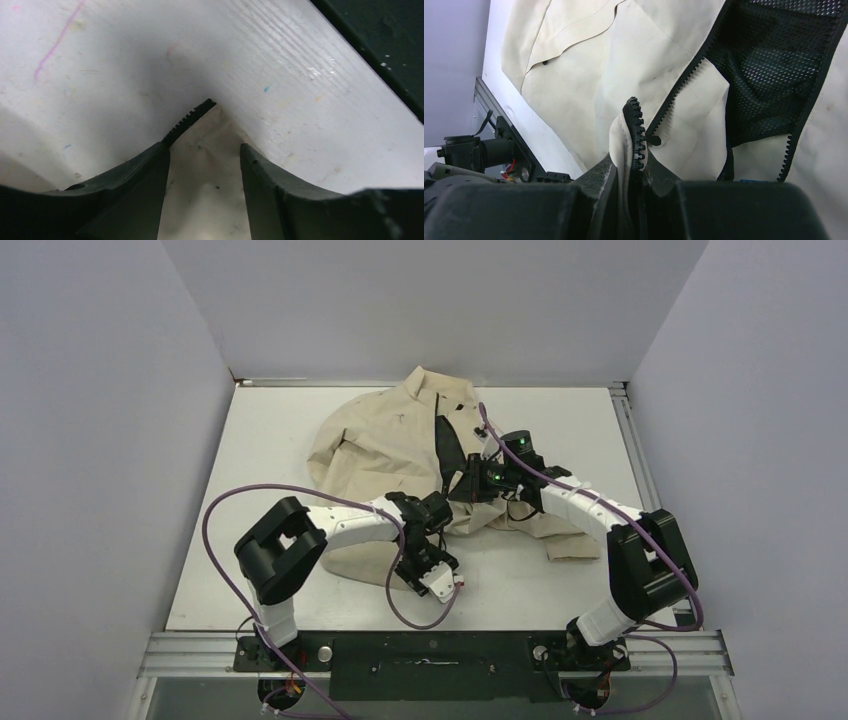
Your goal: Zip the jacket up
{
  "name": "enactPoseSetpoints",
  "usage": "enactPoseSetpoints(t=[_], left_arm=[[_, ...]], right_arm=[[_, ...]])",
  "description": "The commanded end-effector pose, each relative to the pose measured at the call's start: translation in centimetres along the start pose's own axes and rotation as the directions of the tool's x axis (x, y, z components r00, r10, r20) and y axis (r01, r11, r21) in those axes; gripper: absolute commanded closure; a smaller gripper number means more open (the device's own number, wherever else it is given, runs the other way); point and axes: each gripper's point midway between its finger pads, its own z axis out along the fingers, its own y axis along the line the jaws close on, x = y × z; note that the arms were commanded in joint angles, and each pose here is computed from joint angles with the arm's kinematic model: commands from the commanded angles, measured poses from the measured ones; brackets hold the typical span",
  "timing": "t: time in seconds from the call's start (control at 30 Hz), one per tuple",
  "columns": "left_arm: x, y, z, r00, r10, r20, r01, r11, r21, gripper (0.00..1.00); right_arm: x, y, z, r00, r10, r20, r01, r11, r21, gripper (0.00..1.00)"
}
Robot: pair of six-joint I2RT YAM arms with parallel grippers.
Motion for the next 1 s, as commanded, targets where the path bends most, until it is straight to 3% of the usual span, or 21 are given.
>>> enactPoseSetpoints(t=[0.0,0.1,0.33,0.47,0.57,0.67,0.73,0.83,0.97], left_arm=[[3.5,-5.4,1.4,0.982,-0.089,-0.168,0.120,0.976,0.184,0.56],[3.7,-4.6,1.7,0.973,-0.121,-0.195,0.148,0.980,0.131,0.69],[4.3,-3.7,1.7,0.962,-0.150,-0.226,0.168,0.984,0.059,0.69],[4.3,-2.3,0.5,0.950,-0.209,-0.230,0.207,0.978,-0.032,0.94],[4.5,1.1,-2.6,0.941,-0.271,-0.201,0.222,0.946,-0.235,1.00],[3.8,4.7,-7.8,0.957,-0.261,-0.129,0.166,0.852,-0.496,1.00],[2.2,6.3,-13.0,0.982,-0.171,-0.075,0.078,0.741,-0.667,1.00],[0.9,5.2,-17.6,0.997,-0.016,-0.079,-0.052,0.615,-0.787,1.00],[-0.6,4.2,-22.0,0.973,0.163,-0.161,-0.217,0.439,-0.872,1.00]], right_arm=[[-1.2,1.4,-1.2,0.999,-0.020,0.047,0.022,0.998,-0.052,0.95],[-1.0,1.2,-1.2,0.999,-0.017,0.046,0.020,0.998,-0.052,0.95],[-1.2,1.6,-1.5,0.998,-0.020,0.064,0.024,0.998,-0.059,0.95],[-0.9,1.5,-1.5,0.998,-0.020,0.063,0.024,0.998,-0.057,0.95],[-0.9,1.5,-1.6,0.998,-0.031,0.061,0.034,0.998,-0.057,0.95],[-1.0,2.0,-1.9,0.997,-0.055,0.054,0.058,0.996,-0.070,0.95],[-1.2,2.7,-2.4,0.996,-0.077,0.048,0.081,0.992,-0.094,0.95],[-1.2,3.9,-3.0,0.993,-0.115,0.035,0.119,0.985,-0.129,0.95],[-1.0,6.2,-4.0,0.979,-0.203,0.022,0.203,0.959,-0.200,0.95]])
